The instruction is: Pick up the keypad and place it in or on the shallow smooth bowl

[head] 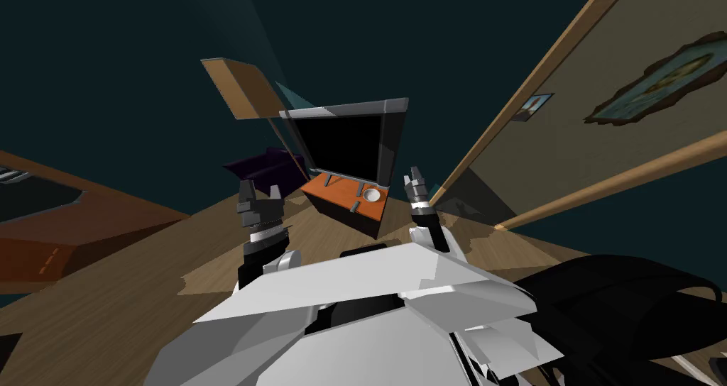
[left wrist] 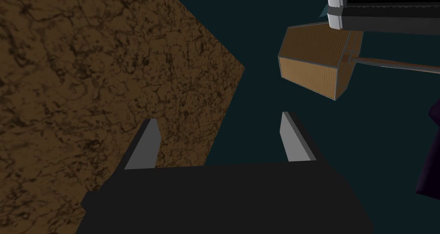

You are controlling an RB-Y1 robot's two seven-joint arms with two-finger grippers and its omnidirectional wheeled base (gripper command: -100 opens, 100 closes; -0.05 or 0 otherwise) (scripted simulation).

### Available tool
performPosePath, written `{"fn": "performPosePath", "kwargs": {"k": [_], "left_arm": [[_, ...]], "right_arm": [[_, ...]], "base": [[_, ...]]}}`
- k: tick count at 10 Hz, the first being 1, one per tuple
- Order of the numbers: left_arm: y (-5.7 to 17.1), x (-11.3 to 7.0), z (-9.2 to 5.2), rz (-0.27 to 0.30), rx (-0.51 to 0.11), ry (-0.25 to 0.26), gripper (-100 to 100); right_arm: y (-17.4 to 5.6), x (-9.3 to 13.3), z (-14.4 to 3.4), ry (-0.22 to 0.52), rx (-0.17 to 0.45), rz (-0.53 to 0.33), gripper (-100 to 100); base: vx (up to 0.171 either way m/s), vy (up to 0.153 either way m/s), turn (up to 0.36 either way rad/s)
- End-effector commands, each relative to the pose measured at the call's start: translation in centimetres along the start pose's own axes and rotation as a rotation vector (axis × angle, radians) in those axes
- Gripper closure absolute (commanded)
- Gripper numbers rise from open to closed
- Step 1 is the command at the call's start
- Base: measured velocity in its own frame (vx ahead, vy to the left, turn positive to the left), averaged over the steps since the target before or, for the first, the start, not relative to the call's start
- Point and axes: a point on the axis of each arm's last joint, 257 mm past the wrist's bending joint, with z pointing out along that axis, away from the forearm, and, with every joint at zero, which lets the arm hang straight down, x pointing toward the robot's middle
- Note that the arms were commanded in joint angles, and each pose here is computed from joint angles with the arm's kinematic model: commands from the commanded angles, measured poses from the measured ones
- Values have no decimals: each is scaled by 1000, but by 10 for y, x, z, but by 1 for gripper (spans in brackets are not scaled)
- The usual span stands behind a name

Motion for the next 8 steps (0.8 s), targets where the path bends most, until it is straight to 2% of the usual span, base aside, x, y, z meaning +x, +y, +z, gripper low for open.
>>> {"fn": "performPosePath", "kwargs": {"k": [1, 3, 6, 7, 8], "left_arm": [[0, 0, 0, 0, 0, 0, 0], [0, 0, 0, 0, 0, 0, 0], [0, 0, 0, 0, 0, 0, 0], [0, 0, 0, 0, 0, 0, 0], [0, 0, 0, 0, 0, 0, 0]], "right_arm": [[-9, 8, -2, 48, 13, -72, -100], [-23, 19, -4, 106, 28, -170, -100], [-51, 40, -13, 220, 47, -364, -100], [-52, 41, -13, 225, 46, -377, -100], [-63, 48, -18, 271, 49, -454, -100]], "base": [[-5, 32, 72], [-3, 72, 108], [6, 90, 123], [11, 72, 52], [-8, 60, 116]]}}
